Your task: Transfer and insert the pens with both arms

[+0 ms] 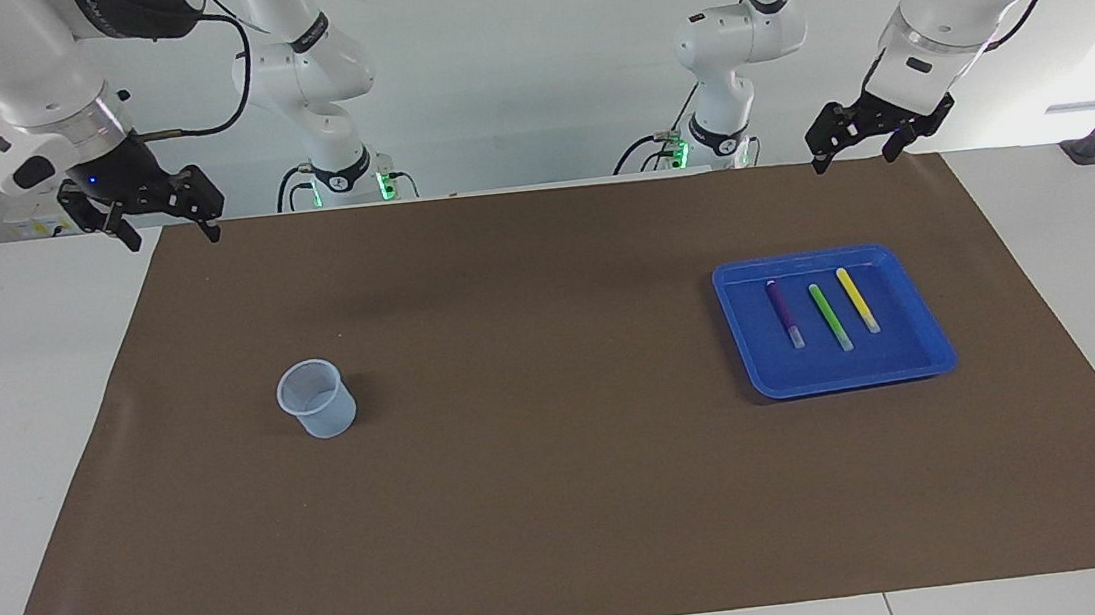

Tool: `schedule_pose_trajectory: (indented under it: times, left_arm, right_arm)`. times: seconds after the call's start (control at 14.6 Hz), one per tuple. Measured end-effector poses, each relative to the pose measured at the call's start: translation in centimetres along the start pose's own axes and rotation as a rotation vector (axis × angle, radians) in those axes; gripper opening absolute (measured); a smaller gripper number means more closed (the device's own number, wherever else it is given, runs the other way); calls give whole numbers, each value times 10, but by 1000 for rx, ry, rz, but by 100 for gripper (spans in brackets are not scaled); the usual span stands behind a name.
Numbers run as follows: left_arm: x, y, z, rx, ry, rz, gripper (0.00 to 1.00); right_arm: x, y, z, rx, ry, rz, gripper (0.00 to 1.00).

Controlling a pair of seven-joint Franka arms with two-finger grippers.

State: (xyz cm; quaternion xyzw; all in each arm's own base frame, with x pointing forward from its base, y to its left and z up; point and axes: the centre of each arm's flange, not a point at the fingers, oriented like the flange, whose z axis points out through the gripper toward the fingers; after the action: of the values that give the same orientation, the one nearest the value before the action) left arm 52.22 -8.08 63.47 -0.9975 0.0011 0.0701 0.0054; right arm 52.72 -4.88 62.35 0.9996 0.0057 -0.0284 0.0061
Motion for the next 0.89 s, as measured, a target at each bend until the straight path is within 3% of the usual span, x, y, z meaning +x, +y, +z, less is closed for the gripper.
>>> schedule_pose_trajectory:
  times: [0.89]
  left_arm:
    - [4,-3,-3,-6,32,-13,100]
  right_arm:
    - [0,0,0,0,1,0,100]
